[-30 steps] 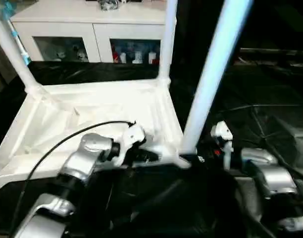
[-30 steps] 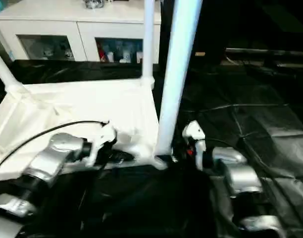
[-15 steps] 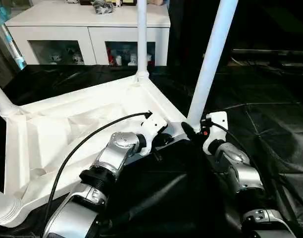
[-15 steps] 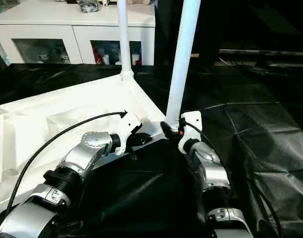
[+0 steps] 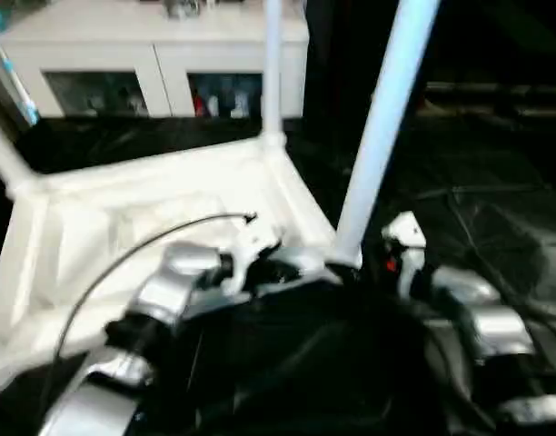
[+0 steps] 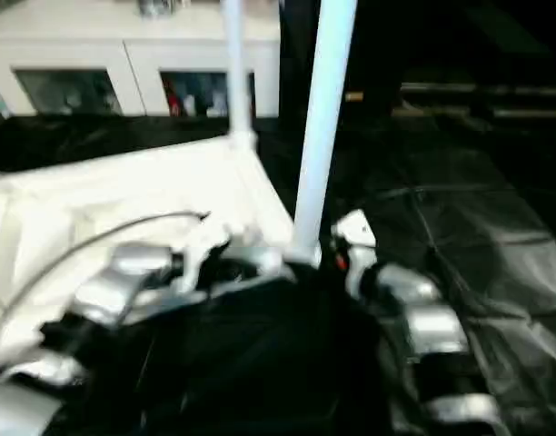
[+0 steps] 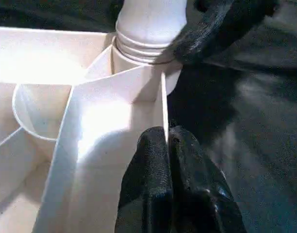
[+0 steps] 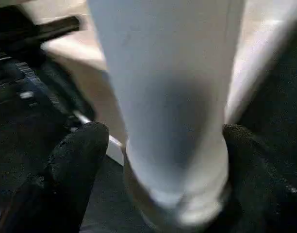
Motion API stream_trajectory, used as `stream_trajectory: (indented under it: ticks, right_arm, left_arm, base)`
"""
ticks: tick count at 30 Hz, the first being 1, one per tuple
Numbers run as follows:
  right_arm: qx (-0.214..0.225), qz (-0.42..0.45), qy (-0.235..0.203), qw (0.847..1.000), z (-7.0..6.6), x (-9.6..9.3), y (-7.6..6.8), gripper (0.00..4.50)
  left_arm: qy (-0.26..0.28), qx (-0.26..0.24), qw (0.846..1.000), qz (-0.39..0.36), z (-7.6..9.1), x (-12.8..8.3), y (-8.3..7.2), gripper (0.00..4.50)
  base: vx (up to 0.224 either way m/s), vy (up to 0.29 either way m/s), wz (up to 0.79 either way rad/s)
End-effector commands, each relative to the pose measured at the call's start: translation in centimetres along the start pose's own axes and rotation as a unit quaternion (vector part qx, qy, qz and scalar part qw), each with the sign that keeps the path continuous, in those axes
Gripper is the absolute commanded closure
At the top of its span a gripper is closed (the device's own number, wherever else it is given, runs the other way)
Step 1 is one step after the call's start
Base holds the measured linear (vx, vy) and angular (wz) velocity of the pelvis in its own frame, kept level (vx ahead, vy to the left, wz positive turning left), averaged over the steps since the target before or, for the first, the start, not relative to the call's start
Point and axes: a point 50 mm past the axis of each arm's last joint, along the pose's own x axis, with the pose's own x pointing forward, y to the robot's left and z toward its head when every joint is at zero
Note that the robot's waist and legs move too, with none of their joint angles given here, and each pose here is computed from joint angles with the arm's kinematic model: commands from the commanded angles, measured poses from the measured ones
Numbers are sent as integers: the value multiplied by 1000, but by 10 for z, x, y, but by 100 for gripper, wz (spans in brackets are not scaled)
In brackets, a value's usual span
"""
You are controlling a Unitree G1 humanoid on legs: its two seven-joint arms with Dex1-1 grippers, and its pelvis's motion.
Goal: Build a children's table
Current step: Rotate leg to tighten
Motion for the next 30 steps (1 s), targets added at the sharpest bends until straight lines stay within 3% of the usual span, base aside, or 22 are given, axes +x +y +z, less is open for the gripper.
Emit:
stream_trajectory:
  ticks: [1,2,11,18,23,30]
  right_arm:
    - [-6,67,2,998,5,4,11,52]
    - [-6,70,4,998,5,3,11,75]
    - [14,113,21,993,4,-1,14,147]
    - [43,94,8,995,-8,6,21,178]
    - [68,-63,6,996,-25,21,8,186]
    - [116,-241,7,964,-36,51,2,192]
  left_arm:
    - [-12,20,998,-52,11,5,-9,450]
    - [-11,20,998,-54,11,4,-9,450]
    - [-5,14,998,-66,7,-3,-12,450]
    - [-18,12,1000,4,13,7,-3,450]
    - [-26,-2,994,105,22,23,13,450]
    - [-52,-23,977,205,41,53,21,450]
  base:
    - [0,0,0]
    - [0,0,0]
    - [0,0,0]
    - [0,0,0]
    - [0,0,0]
    - [0,0,0]
